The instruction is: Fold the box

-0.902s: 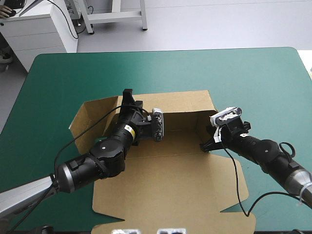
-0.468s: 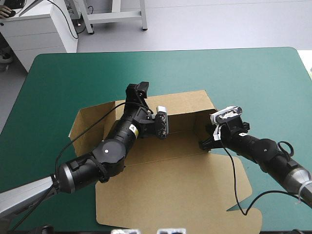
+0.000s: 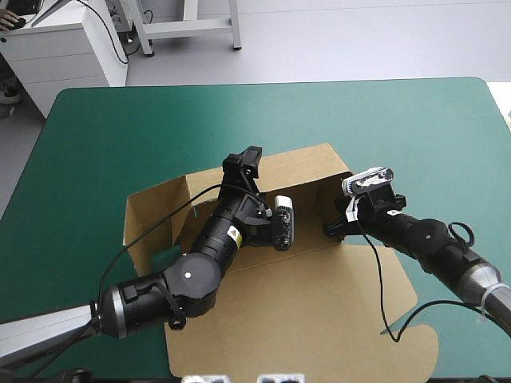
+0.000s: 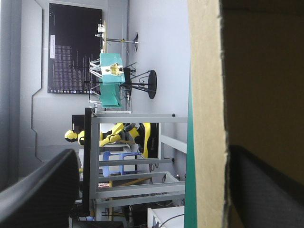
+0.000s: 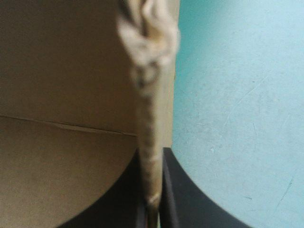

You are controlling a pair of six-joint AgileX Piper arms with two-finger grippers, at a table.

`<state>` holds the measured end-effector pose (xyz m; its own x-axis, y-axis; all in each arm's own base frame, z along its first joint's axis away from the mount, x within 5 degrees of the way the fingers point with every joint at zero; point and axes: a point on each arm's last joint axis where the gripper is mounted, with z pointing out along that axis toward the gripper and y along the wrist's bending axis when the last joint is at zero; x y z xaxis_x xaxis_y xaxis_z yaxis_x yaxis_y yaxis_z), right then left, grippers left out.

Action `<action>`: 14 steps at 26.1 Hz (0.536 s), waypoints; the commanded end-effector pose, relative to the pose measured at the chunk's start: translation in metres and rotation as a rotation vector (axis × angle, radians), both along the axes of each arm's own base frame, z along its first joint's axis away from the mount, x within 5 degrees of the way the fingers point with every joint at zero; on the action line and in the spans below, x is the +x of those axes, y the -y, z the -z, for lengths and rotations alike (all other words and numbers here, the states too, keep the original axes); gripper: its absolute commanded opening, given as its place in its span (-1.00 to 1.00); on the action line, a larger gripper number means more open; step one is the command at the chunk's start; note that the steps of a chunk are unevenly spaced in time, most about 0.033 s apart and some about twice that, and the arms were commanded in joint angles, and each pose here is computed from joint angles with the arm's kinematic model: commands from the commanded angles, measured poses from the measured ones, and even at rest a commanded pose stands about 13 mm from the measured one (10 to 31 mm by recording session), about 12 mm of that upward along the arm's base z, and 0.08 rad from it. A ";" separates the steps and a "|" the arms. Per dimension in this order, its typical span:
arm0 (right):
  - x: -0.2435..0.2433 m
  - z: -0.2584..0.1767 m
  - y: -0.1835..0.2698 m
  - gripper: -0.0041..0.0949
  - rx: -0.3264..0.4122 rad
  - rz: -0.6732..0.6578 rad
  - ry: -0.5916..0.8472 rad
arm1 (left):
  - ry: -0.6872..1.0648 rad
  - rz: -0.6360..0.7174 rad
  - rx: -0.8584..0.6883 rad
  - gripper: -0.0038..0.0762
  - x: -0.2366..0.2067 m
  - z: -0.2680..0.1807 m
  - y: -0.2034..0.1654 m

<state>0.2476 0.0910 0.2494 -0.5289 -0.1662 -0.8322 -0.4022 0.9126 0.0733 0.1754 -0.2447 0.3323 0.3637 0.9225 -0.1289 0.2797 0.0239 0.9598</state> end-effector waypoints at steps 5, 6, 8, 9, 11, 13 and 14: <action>0.015 -0.011 -0.002 -0.95 0.032 0.031 0.025 | 0.007 -0.069 -0.066 0.59 -0.014 -0.017 -0.004; 0.017 -0.012 -0.001 -0.95 0.037 0.037 0.022 | 0.009 -0.076 -0.063 0.59 -0.017 -0.017 -0.004; 0.021 -0.010 0.001 -0.95 0.028 0.034 0.011 | 0.015 -0.077 -0.058 0.59 -0.025 -0.017 -0.001; 0.022 -0.010 0.002 -0.95 0.024 0.037 0.011 | 0.017 -0.073 -0.056 0.59 -0.028 -0.017 0.000; 0.023 -0.010 0.005 -0.95 0.023 0.048 0.011 | 0.021 -0.064 -0.053 0.59 -0.035 -0.018 0.002; 0.024 -0.009 0.009 -0.95 0.024 0.061 0.010 | 0.015 -0.052 -0.053 0.59 -0.043 -0.017 0.005; 0.024 -0.009 0.009 -0.95 0.024 0.063 0.010 | 0.015 -0.051 -0.052 0.59 -0.045 -0.017 0.006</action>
